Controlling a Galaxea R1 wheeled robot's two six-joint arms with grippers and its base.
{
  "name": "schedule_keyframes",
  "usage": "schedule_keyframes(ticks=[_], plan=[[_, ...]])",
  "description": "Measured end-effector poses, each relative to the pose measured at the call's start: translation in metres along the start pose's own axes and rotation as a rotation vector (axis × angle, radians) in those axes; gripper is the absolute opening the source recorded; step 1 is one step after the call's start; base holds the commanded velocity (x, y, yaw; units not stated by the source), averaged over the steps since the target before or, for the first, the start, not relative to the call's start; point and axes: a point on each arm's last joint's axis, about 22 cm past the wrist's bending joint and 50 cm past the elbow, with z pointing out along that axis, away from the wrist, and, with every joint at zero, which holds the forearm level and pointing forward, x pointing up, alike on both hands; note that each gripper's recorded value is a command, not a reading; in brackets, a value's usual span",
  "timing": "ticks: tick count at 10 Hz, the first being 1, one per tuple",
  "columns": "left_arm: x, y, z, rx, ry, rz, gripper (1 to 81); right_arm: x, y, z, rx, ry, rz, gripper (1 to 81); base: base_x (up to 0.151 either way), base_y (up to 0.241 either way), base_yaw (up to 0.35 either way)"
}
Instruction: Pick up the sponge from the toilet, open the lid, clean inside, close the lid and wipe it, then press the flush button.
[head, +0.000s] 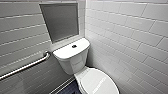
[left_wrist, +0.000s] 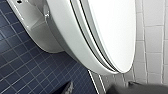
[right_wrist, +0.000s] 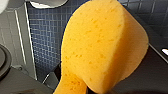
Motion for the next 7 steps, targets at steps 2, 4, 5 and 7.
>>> schedule_keyframes(ticks=[2, 4, 5, 7], plan=[[-0.001, 0.006, 0.011, -0.007, -0.005, -0.020, 81.1, 0.000, -0.002, 0.001, 0.004, 0.001, 0.000, 1.0, 0.000, 0.000, 0.000], [0.015, 0.016, 0.023, -0.010, 0.012, -0.026, 81.1, 0.000, -0.001, 0.001, 0.002, 0.000, 0.001, 1.0, 0.000, 0.000, 0.000], [0.024, 0.031, 0.035, -0.029, 0.012, -0.027, 81.1, -0.002, 0.001, 0.000, -0.004, -0.006, 0.009, 1.0, 0.000, 0.000, 0.000], [0.023, 0.043, 0.055, -0.056, -0.010, -0.049, 81.1, -0.008, 0.004, -0.001, -0.023, -0.025, 0.027, 1.0, 0.000, 0.000, 0.000]])
